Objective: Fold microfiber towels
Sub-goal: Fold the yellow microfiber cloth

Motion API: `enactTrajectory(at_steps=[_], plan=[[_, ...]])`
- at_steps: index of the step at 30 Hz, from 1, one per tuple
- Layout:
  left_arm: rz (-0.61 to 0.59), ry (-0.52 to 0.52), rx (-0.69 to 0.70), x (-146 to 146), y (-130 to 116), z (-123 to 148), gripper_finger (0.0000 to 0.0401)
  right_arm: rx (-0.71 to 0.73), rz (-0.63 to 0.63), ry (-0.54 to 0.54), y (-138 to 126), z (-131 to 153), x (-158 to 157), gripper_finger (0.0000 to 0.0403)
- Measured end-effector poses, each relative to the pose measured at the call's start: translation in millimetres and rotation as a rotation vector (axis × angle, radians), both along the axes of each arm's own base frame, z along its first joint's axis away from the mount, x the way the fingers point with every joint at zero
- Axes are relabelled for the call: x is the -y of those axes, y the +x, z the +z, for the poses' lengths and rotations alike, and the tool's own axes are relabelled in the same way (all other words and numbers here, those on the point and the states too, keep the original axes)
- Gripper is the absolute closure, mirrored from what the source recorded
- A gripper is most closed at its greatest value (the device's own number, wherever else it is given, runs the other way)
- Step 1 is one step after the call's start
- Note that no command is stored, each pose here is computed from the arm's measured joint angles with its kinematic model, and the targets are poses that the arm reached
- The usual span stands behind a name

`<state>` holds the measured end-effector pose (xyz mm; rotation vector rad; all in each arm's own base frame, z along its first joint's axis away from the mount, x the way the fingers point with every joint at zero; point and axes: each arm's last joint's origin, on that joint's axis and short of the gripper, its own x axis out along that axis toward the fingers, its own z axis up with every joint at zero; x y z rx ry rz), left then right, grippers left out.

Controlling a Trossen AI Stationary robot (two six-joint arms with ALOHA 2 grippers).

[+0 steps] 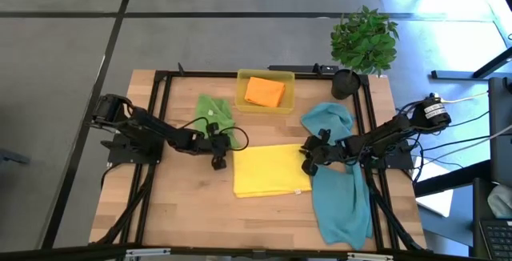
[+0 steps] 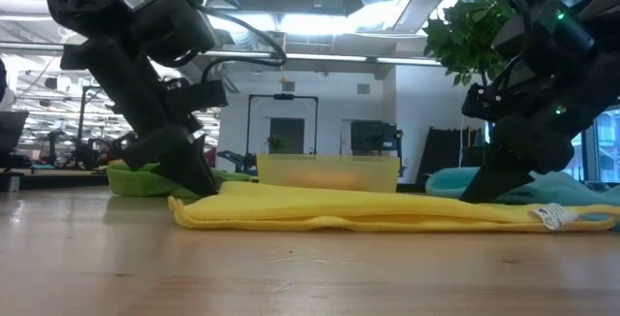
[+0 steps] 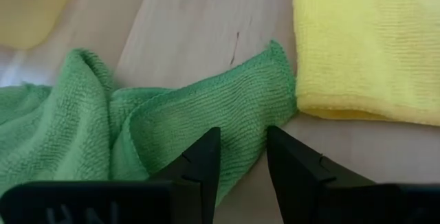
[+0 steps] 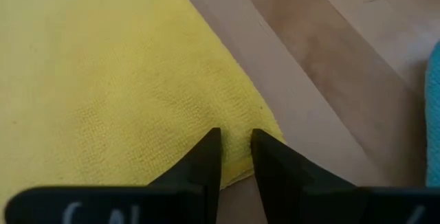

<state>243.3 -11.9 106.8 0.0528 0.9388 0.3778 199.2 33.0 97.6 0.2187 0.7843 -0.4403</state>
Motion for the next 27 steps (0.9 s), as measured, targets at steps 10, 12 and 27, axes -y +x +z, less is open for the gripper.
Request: enactTrajectory(at_steps=[10,12,27], plan=[[0.157,0.096,-0.079,-5,-12,-4,0.0293,-0.008,0.016,-0.010,0,0,0,0.0317],[0.186,0.092,-0.089,-5,-14,-5,0.0293,-0.009,0.016,-0.010,0,0,0,0.0317],[0.072,-0.009,0.129,28,-24,55,0.0294,0.093,0.157,0.044,26,38,-19,0.0317]])
